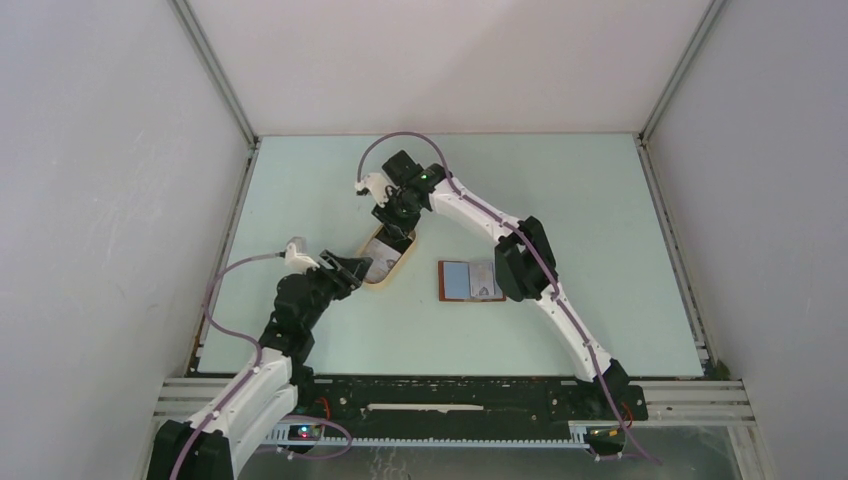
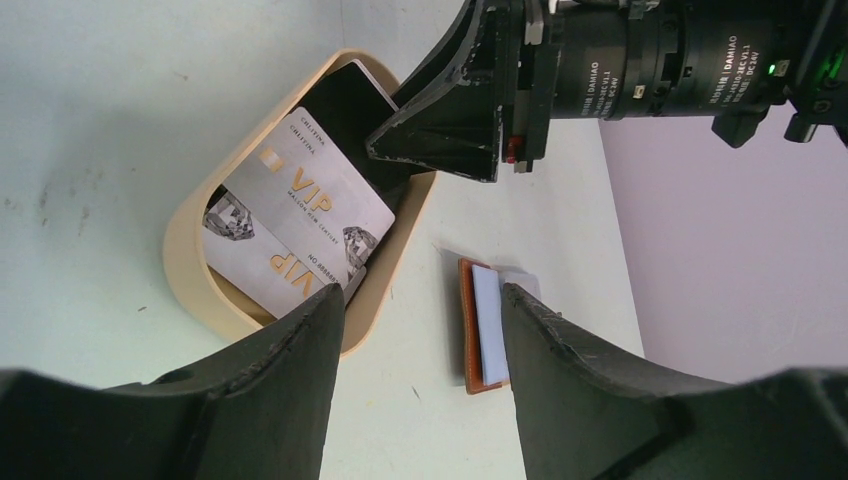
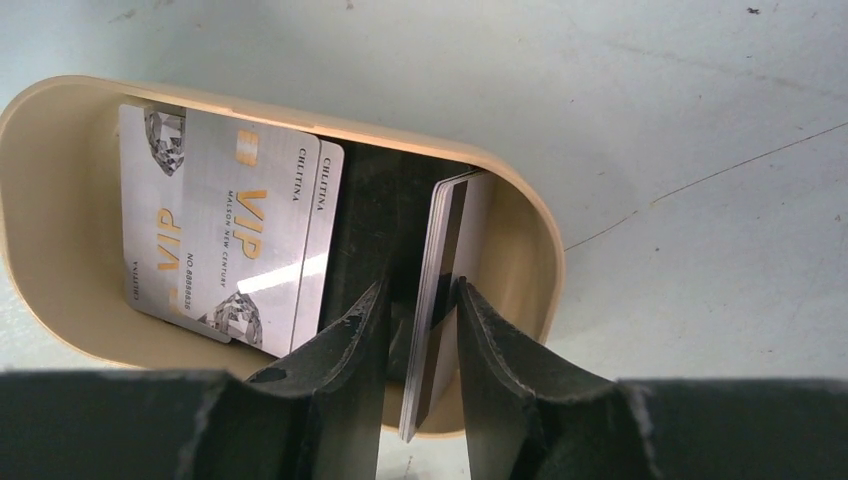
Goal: Put the credit cards into the card holder
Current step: Pick up the credit card from the storage box.
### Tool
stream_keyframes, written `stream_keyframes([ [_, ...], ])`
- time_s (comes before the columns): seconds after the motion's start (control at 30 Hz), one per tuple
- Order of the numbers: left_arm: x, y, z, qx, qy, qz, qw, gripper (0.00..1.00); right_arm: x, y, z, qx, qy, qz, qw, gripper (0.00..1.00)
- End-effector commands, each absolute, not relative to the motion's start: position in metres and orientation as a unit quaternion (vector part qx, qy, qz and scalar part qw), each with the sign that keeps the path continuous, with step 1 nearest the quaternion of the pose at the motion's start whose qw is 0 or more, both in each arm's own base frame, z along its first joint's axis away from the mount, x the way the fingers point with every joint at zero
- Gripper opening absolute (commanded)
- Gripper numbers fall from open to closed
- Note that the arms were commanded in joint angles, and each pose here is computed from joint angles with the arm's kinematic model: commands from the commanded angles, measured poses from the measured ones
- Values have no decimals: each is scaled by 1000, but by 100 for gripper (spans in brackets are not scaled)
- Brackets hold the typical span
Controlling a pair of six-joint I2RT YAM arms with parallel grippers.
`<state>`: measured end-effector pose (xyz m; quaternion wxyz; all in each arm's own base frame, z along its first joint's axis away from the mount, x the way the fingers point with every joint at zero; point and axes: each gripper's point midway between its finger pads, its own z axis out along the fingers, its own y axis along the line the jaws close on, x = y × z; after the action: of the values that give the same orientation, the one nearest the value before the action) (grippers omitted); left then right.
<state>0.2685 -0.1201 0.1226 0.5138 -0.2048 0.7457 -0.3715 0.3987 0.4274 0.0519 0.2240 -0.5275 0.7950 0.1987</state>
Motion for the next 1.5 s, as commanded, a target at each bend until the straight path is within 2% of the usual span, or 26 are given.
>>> stream_keyframes([
  [0.0, 270, -120, 123, -211, 736, -382, 518, 64, 397, 432, 78, -520, 790, 222, 237, 38],
  [0.13, 270, -122, 124, -212, 734, -388, 516, 64, 396, 433, 88, -515, 789, 232, 241, 38],
  [0.5, 270, -124, 120, -218, 733, -396, 509, 64, 400, 427, 95, -501, 794, 247, 239, 10],
  [0.67, 274, -129, 123, -224, 728, -414, 499, 64, 395, 429, 94, -497, 793, 268, 228, 9],
  [0.87, 283, -139, 126, -227, 728, -433, 481, 64, 394, 425, 89, -490, 795, 288, 212, 27],
  [1.0, 287, -141, 122, -230, 732, -434, 472, 64, 396, 421, 92, -477, 797, 307, 206, 31],
  [1.17, 292, -142, 117, -233, 737, -431, 465, 64, 401, 416, 97, -461, 800, 326, 202, 31],
  [1.47, 301, -148, 114, -232, 741, -437, 454, 62, 410, 407, 95, -444, 805, 340, 197, 11],
])
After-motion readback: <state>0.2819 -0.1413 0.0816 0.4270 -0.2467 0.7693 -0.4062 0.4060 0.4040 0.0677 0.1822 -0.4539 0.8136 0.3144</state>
